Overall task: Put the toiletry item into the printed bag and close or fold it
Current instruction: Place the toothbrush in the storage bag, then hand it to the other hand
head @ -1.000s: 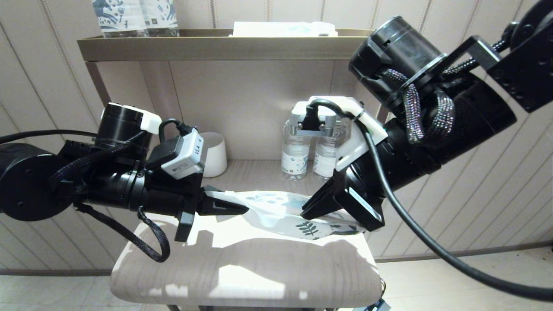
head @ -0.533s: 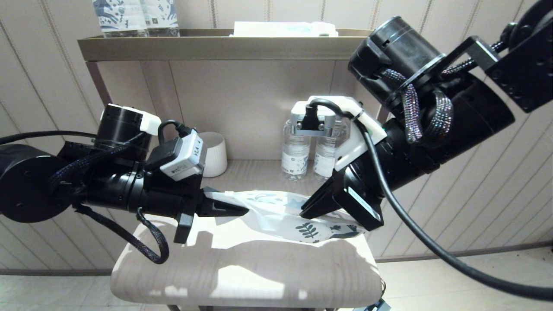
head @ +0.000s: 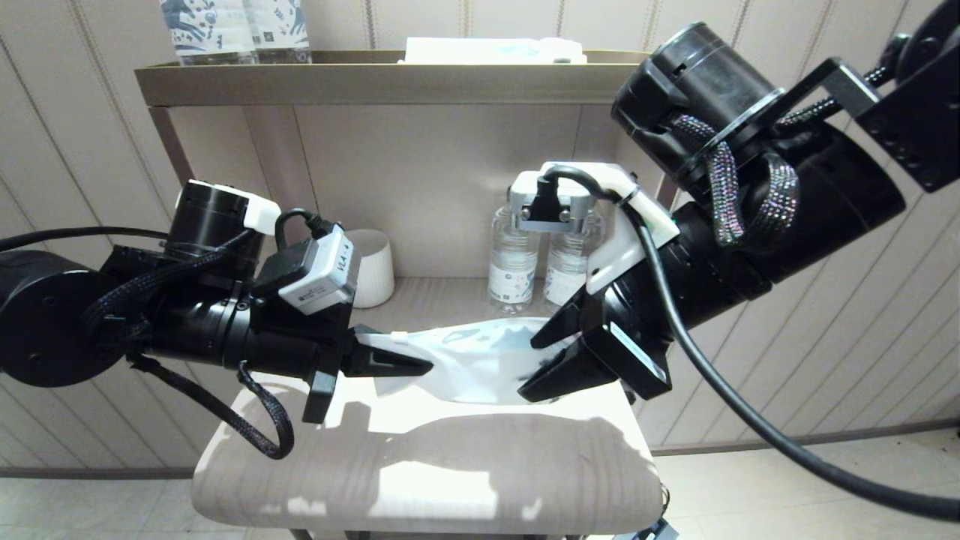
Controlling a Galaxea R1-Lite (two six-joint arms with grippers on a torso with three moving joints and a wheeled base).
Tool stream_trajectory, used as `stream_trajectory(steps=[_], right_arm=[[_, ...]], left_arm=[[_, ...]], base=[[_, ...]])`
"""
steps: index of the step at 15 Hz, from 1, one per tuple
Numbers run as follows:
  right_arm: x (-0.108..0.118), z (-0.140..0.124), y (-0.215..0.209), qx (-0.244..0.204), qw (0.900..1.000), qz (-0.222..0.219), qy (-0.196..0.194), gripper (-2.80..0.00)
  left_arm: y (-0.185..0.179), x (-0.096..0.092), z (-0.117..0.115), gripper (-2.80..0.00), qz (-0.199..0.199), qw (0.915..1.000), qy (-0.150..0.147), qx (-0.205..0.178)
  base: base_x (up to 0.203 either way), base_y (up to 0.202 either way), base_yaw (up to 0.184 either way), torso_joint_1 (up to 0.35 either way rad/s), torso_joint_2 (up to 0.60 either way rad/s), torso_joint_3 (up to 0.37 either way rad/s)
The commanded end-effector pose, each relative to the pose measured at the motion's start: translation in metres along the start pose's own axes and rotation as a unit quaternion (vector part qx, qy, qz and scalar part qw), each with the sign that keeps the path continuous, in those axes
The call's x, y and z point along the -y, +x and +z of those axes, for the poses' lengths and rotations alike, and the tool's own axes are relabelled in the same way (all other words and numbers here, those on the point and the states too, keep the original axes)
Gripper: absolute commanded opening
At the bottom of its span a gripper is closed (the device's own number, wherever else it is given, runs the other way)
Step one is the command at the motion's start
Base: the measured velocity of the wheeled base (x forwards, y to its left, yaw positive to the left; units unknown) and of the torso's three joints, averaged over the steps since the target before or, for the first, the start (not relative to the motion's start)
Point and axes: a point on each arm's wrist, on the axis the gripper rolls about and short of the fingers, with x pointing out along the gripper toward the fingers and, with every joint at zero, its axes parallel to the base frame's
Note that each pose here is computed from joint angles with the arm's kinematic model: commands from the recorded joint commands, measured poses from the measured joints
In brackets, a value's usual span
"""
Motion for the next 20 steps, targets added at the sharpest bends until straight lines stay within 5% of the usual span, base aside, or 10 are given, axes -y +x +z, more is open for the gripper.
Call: stream_trajectory(steps=[1,10,20], right_arm=[[-0.001,0.000,-0.001,-0.001,1.000,0.002,-0.001,0.00],[-0.029,-0.004,-0.078,0.094,0.994,-0.039,-0.031,0.00],[-0.028,-0.072,-0.084,0.062,0.996,-0.047,0.036,0.00]], left_arm=[[0.001,-0.001,-0.001,-2.80,-0.002,1.0000,0.001,0.001],[0.005,-0.006,-0.002,-2.80,-0.010,0.9999,-0.005,0.006],[0.012,-0.021,-0.004,-2.80,-0.022,0.9991,-0.036,-0.006]], base=[[0.000,0.000,0.000,0.000,0.00,0.000],[0.000,0.000,0.000,0.000,0.00,0.000],[0.000,0.000,0.000,0.000,0.00,0.000]])
